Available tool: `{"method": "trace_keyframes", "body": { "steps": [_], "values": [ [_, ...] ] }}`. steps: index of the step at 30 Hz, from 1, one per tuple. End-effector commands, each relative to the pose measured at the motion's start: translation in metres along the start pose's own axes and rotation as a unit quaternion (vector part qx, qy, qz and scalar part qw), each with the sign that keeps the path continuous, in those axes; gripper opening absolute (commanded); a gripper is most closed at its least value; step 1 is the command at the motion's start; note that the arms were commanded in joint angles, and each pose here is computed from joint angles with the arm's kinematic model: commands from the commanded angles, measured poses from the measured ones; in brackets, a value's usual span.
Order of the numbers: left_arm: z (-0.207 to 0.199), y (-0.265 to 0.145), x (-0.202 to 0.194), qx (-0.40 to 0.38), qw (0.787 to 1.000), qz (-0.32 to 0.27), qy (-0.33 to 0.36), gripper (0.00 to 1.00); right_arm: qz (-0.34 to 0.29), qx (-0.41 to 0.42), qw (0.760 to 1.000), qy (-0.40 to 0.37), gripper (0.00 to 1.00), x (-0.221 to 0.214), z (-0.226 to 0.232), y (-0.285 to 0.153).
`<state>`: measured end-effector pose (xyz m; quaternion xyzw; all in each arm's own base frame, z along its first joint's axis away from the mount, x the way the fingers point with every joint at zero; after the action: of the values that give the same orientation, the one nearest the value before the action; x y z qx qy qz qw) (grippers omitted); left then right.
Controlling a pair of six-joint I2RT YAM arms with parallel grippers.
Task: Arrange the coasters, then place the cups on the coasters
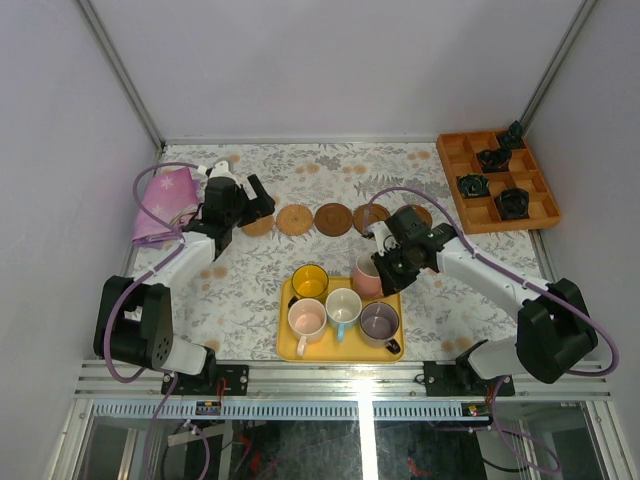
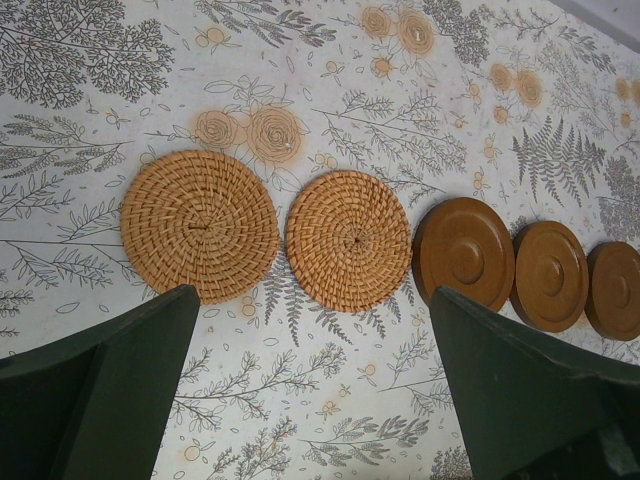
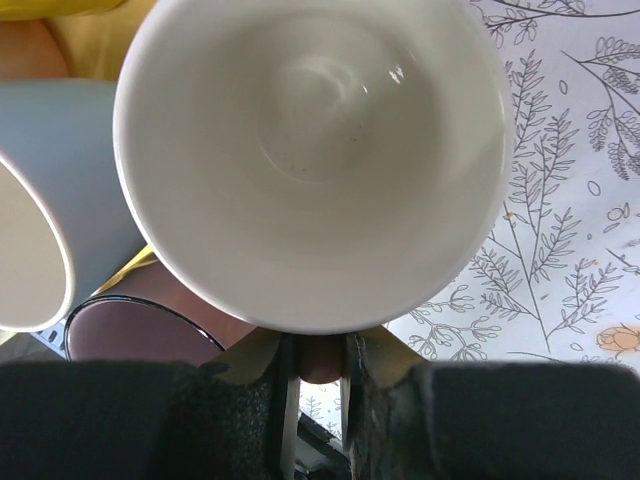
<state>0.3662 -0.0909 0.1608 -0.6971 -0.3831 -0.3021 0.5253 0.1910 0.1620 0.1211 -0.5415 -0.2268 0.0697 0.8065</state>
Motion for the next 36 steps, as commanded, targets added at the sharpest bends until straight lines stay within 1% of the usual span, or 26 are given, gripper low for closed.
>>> {"method": "trace_keyframes", "body": {
  "steps": [1,9,12,14,16,18,22,26,30,36],
  "values": [
    [-0.002,0.002,0.017,0.001,1.0,-0.025,-0.006,1.0,-0.108,-0.057,0.992,-0.028,0.0,0.036,-0.007,-0.022],
    [-0.002,0.0,0.019,0.005,0.999,-0.031,-0.007,1.0,-0.226,-0.104,0.968,-0.037,0.0,0.068,-0.006,-0.069],
    [-0.001,0.0,0.019,0.007,0.999,-0.032,-0.007,1.0,-0.276,-0.15,0.949,-0.018,0.0,0.078,-0.016,-0.084],
    [-0.001,0.0,0.019,0.006,0.999,-0.034,-0.01,1.0,-0.295,-0.192,0.936,-0.003,0.0,0.084,-0.026,-0.09],
    [-0.001,0.001,0.018,0.005,0.999,-0.035,-0.013,1.0,-0.299,-0.229,0.926,0.008,0.0,0.09,-0.035,-0.09],
    [-0.003,0.002,0.018,0.001,0.999,-0.035,-0.015,1.0,-0.304,-0.246,0.92,0.013,0.0,0.098,-0.04,-0.089],
    [-0.005,0.005,0.022,-0.006,0.999,-0.04,-0.017,1.0,-0.333,-0.241,0.91,0.046,0.0,0.119,-0.053,-0.086],
    [-0.008,0.008,0.027,-0.011,0.999,-0.045,-0.02,1.0,-0.344,-0.249,0.9,0.099,0.0,0.135,-0.083,-0.079],
    [-0.011,0.013,0.029,-0.016,0.999,-0.042,-0.019,1.0,-0.346,-0.281,0.888,0.113,0.0,0.151,-0.101,-0.076],
    [-0.013,0.021,0.032,-0.02,0.999,-0.037,-0.019,1.0,-0.353,-0.294,0.877,0.139,0.0,0.171,-0.115,-0.067]
  ]
}}
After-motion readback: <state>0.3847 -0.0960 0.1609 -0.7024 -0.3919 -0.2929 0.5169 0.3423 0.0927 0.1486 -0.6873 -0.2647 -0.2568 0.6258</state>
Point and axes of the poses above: each gripper's point midway between its finger pads, its own y axis out along the fingers, its own z axis along the line the jaws close on, x = y × z, the point moved 5 cm from there along -y, back along the fingers, and after that the axes turned 13 degrees about y, right-handed, at the moved point
